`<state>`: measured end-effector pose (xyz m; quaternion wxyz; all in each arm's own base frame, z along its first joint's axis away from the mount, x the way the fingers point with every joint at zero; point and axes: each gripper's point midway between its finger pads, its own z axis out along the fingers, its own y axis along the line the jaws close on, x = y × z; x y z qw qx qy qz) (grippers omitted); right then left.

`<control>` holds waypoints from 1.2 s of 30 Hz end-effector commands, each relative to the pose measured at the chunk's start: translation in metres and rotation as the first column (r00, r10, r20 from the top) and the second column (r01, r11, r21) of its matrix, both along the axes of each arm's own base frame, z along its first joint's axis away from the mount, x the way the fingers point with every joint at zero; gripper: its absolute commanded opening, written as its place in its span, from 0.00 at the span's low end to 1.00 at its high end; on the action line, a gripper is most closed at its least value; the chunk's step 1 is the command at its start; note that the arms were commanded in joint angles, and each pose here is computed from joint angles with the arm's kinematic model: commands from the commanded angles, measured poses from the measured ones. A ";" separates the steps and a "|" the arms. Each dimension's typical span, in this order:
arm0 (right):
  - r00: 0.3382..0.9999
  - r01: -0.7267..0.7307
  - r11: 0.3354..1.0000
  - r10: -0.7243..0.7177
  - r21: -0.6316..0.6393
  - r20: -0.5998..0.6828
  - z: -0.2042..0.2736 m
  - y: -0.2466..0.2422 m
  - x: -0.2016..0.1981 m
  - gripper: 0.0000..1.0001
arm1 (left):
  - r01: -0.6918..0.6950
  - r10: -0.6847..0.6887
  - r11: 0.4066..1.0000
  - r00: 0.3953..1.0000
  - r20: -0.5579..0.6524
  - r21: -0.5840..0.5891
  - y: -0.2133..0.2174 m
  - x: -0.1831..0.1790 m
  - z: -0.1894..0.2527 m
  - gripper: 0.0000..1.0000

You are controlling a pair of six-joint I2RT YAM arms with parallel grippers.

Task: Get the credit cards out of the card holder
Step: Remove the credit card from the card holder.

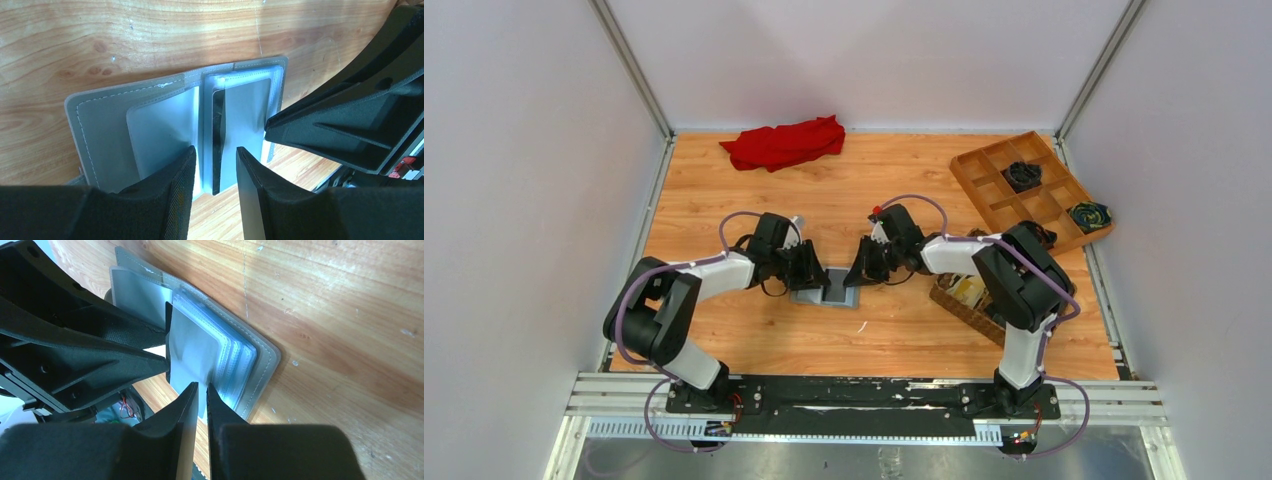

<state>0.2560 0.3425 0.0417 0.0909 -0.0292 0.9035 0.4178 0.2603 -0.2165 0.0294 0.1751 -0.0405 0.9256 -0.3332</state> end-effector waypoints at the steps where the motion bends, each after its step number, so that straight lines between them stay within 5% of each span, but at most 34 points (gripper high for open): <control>1: 0.999 -0.004 1.000 0.003 -0.028 -0.044 -0.017 0.001 -0.009 0.16 | -0.003 0.003 1.000 1.000 -0.018 0.008 0.004 -0.003 -0.008 0.40; 15: 0.997 -0.004 1.000 0.002 -0.026 -0.073 -0.028 0.006 -0.011 0.15 | -0.009 0.009 1.000 1.000 -0.012 0.007 0.006 -0.003 -0.007 0.33; 25: 0.996 -0.004 0.999 0.000 -0.046 -0.087 -0.038 0.003 -0.013 0.15 | 0.022 -0.022 0.999 1.000 0.009 -0.048 0.001 -0.003 0.004 0.18; 30: 0.996 -0.005 0.998 -0.001 -0.057 -0.091 -0.043 0.002 -0.014 0.15 | 0.032 -0.030 0.996 0.999 0.019 -0.088 0.002 -0.004 0.009 0.00; 36: 0.995 -0.004 0.998 -0.002 -0.067 -0.095 -0.047 -0.001 -0.015 0.15 | 0.066 -0.064 0.990 0.998 0.013 -0.128 0.003 -0.011 0.010 0.00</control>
